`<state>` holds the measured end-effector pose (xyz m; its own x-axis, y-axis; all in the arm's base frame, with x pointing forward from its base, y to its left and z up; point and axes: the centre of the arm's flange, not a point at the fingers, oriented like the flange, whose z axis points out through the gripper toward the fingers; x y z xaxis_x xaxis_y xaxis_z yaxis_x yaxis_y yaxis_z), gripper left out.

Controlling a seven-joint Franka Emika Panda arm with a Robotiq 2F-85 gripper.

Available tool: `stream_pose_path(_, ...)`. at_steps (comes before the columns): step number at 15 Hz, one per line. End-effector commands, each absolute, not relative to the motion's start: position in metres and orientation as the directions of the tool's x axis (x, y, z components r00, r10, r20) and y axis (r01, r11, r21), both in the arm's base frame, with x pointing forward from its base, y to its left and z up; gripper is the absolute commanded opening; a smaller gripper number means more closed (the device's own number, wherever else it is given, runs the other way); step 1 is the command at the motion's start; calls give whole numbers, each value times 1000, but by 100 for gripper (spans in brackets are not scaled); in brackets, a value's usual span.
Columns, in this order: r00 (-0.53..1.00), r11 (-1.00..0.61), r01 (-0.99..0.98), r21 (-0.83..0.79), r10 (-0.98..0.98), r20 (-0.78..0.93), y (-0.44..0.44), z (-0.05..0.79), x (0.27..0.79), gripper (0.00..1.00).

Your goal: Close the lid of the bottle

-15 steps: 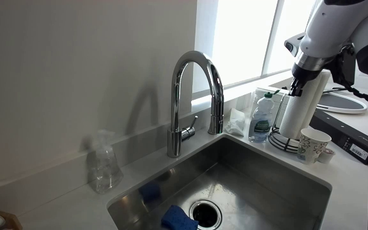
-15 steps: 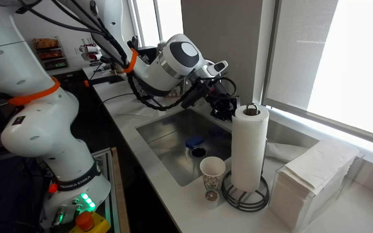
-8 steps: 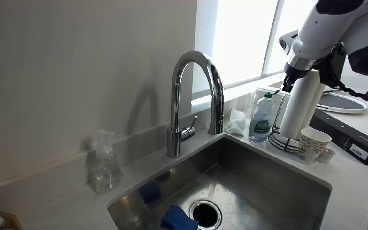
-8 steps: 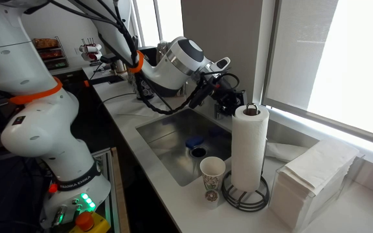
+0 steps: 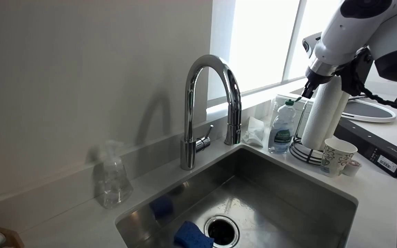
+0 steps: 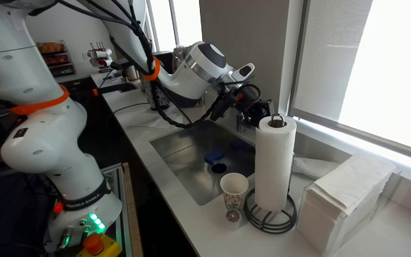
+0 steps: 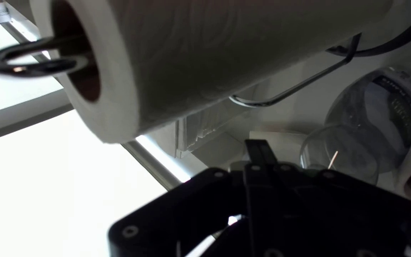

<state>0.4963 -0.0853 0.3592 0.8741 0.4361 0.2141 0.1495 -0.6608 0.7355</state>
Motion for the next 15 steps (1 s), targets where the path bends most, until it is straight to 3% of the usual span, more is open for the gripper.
stream_pose_path(1,883,-670,153,726,422,204,-85,362,494,0)
stream_pose_path(15,891,-748,179,639,398,216,-83,354,500,0)
